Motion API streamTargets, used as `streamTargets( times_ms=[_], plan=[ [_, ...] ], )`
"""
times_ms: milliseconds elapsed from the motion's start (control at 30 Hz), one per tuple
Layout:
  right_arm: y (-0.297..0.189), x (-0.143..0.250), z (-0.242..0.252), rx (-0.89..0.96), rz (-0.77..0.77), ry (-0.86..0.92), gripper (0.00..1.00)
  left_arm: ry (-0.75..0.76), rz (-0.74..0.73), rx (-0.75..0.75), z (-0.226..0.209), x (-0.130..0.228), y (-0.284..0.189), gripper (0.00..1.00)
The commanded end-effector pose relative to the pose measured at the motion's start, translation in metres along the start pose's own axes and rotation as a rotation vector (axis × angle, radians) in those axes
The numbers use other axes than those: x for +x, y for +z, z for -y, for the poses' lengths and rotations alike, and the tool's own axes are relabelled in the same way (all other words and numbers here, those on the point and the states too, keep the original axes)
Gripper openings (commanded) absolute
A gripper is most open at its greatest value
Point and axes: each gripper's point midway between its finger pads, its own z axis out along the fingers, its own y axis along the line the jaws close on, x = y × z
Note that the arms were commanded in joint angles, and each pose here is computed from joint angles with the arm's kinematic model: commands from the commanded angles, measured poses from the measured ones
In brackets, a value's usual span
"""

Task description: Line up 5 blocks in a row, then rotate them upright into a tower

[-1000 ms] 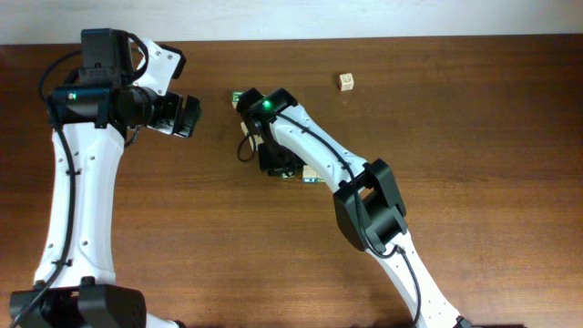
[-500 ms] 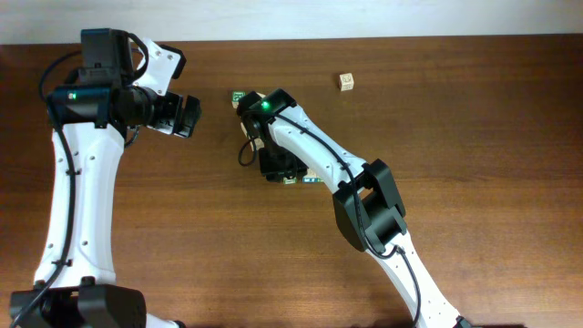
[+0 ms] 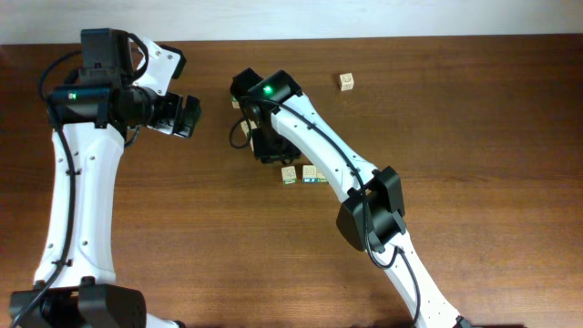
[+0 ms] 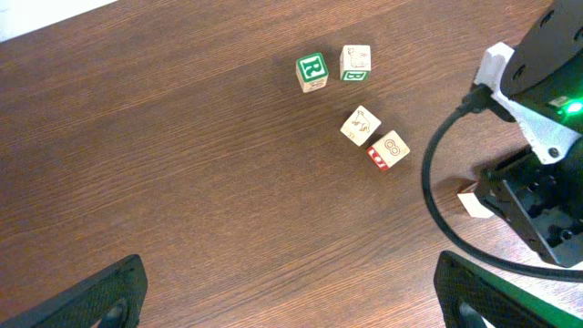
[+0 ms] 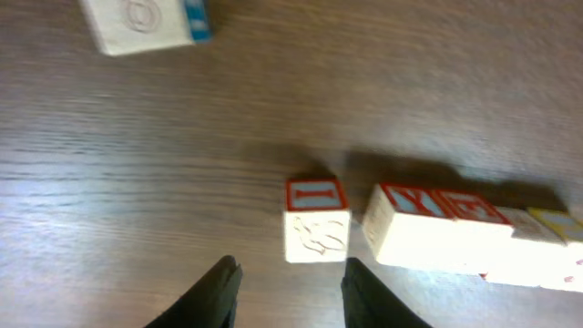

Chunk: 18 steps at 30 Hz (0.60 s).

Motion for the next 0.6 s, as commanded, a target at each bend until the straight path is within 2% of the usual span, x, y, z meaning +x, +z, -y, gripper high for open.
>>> streamTargets(
  times_ms=[0,400,567],
  plan=[
    [0.010,0.008,-0.020,-0.033,-0.015,-0.031,0.35,-0.007,0.024,-0.002,-0.003,-0.007,-0.005,0.99],
    [0.046,0.026,-0.048,-0.036,-0.036,-0.089,0.32,-0.007,0.024,-0.002,-0.003,-0.007,-0.005,0.99],
    [0.061,0.026,-0.042,0.000,-0.031,-0.091,0.32,-0.007,0.024,-0.002,-0.003,-0.007,-0.005,0.99]
  ],
)
